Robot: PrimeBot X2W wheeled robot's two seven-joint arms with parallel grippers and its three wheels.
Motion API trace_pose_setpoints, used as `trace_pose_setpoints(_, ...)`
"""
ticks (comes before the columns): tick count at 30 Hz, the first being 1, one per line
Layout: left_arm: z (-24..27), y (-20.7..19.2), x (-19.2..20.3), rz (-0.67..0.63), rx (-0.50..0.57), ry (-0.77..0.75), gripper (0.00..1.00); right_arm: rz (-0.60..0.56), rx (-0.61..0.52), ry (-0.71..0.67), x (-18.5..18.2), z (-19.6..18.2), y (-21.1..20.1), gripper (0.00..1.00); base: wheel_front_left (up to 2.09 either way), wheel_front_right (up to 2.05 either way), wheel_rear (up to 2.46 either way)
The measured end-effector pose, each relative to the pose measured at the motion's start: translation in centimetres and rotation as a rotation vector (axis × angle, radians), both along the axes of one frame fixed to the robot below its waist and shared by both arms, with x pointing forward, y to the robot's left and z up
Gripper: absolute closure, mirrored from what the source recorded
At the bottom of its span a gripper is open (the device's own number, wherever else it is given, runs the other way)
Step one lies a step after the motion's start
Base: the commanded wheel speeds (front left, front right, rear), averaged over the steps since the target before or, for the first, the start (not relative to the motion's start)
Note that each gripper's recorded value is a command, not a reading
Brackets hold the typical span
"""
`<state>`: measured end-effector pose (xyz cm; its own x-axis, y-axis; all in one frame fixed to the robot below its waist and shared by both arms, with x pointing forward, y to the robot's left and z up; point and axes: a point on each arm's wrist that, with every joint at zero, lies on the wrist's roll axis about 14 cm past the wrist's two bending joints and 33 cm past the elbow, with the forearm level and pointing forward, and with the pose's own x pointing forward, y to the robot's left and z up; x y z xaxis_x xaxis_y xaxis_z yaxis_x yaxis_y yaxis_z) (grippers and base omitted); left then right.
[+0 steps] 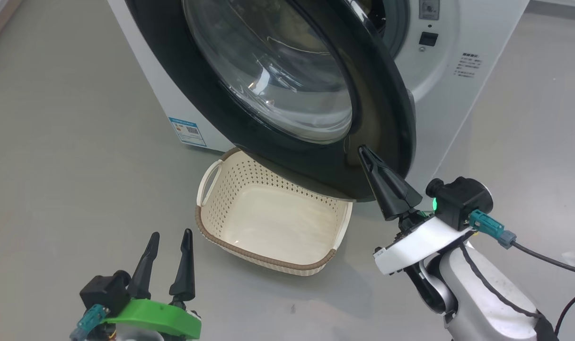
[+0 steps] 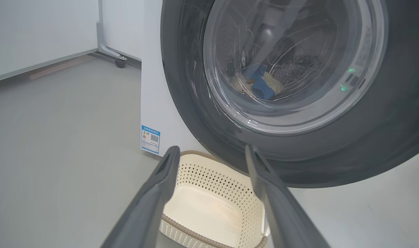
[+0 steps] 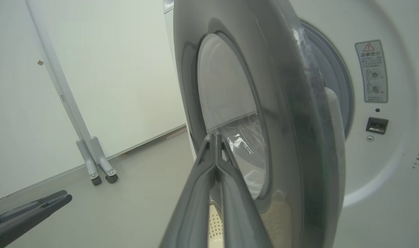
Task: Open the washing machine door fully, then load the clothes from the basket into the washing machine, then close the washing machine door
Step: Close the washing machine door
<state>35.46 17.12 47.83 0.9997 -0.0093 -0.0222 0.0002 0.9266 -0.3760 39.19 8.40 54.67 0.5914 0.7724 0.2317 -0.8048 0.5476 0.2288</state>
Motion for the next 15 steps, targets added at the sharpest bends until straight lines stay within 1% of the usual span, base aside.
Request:
trace_pose_setpoints(5, 0.3, 0.2, 0.1, 0.009, 0.002, -0.007, 0.0, -0.001, -0.005, 0.012, 1.3, -0.6, 0.3, 1.0, 0.0, 0.0, 0.0)
trace_pose_setpoints(15, 0.1, 1.3, 0.4, 0.04, 0.003, -0.002, 0.0, 0.008, 0.024, 0.024, 3.1, -0.7, 1.1, 1.0, 0.0, 0.0, 0.0)
